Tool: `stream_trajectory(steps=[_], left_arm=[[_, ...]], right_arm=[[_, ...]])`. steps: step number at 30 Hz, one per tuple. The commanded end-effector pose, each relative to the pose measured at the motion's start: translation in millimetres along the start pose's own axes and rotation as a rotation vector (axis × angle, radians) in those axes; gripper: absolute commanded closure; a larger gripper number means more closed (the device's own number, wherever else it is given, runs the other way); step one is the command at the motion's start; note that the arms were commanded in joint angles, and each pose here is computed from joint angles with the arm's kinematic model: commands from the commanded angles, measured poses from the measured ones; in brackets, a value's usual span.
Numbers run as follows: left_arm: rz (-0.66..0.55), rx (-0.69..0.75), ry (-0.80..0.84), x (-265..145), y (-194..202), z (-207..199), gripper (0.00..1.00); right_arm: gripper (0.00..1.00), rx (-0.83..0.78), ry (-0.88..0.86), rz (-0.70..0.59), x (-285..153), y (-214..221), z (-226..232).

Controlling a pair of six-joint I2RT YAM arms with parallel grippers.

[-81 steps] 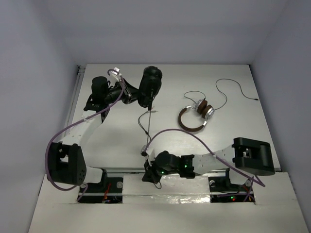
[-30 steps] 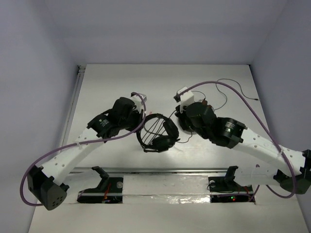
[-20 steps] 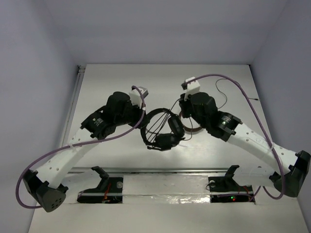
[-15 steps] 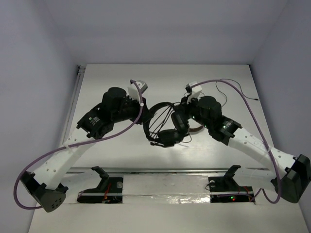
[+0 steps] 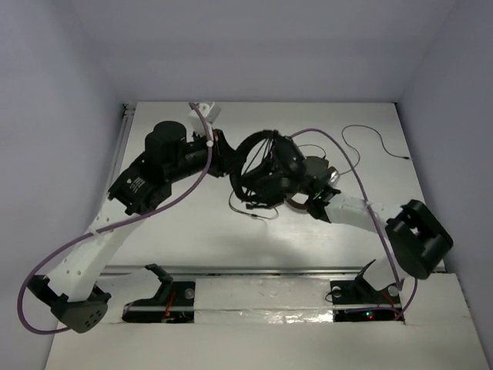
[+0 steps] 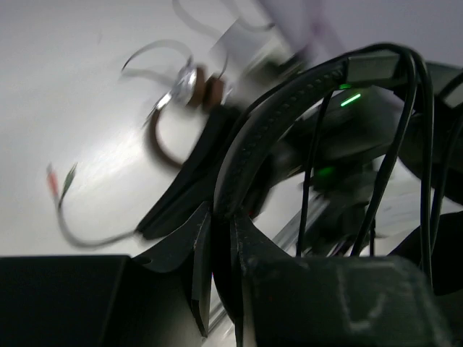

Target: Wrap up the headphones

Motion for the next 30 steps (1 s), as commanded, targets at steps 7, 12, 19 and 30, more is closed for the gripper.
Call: stream_trajectory(steps=[7,12,19,30], left_arm=[[-0.442,-0.031,0.164,-36,-103,-44,1.00],[-0.493,-0.063,0.132,-42,-114,-43,1.00],[-0.593,-0.109,0.025,-54,-139,-39,1.00],[-0.653,-0.188,-0.288,-20,-144,6,1.00]], right_arm=[[0.79,0.140,-0.175,0.144,-3,52,-8],[0.83,0.161,-0.148,0.144,-15,64,-11],[0.83,0.245,-0.149,0.162,-16,88,-13],[1.00,0.367,-0.047,0.245,-23,144,15]])
Point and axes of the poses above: each gripper's point midway between its finger pads, its own x axis out along the fingers, its own z axis along the line the jaws close on, y = z × x, the point moved 8 cm from there along -x, back along the fingers, and after that the axes turned 10 degrees about x, right-handed, at the moved point
